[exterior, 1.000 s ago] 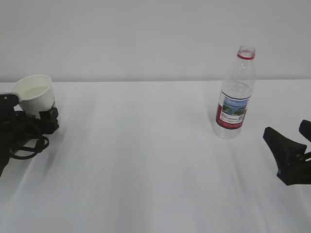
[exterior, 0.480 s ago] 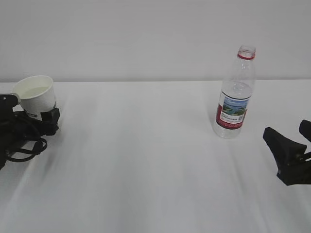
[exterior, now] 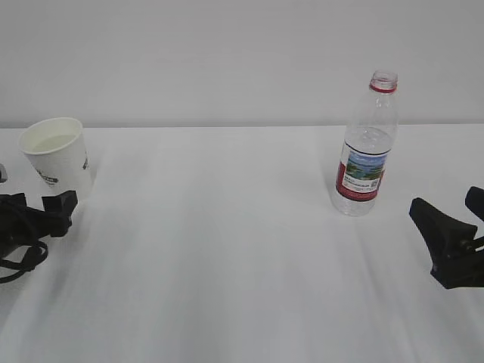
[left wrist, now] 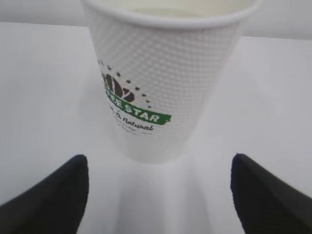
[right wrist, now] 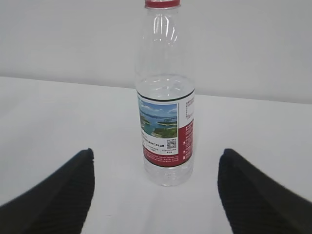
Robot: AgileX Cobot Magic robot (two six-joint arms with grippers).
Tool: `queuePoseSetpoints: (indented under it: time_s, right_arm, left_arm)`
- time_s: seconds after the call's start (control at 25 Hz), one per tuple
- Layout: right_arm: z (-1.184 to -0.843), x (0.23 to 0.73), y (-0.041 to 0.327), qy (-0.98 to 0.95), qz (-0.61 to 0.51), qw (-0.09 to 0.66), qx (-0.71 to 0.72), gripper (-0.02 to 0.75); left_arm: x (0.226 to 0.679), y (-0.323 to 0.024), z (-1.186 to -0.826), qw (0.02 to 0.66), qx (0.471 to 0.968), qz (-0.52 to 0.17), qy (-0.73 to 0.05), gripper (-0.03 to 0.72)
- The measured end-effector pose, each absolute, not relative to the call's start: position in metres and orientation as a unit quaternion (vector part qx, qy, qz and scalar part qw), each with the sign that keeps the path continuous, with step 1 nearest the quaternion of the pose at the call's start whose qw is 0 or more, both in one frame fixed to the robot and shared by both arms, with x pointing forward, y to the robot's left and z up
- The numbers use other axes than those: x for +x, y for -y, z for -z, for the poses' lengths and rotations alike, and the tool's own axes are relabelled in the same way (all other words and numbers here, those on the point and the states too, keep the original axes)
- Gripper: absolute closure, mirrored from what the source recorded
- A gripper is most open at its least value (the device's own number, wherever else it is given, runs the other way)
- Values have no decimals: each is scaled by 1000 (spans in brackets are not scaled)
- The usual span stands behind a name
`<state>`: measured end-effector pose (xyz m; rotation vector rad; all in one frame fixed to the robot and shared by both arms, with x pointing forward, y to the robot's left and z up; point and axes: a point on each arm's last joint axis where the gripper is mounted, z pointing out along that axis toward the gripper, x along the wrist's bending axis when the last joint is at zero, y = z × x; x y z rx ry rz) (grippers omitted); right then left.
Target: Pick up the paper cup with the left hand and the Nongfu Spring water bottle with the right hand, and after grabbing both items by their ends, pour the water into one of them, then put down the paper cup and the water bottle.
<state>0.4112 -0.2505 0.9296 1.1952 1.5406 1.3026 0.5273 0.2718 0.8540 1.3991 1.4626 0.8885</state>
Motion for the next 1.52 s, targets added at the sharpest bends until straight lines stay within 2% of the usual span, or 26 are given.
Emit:
queuePoseSetpoints:
  time_s: [0.24, 0.48, 0.76, 1.12, 1.52]
  right_arm:
    - [-930, 411, 251, -606, -512, 388, 470, 146]
    - [-930, 412, 251, -603, -513, 390, 471, 146]
    - [-948, 420, 249, -587, -528, 401, 464, 146]
    - [-980, 425, 248, -594, -520, 405, 461, 146]
    - [-1007, 403, 255, -585, -527, 413, 457, 147]
  left_arm:
    - [506, -274, -877, 460, 559, -368, -584, 13]
    - [499, -275, -917, 500, 531, -398, -556, 16]
    - [490, -276, -955, 524, 513, -415, -539, 24]
    - [480, -276, -976, 530, 511, -418, -533, 36]
    - [462, -277, -1000, 531, 519, -417, -525, 47]
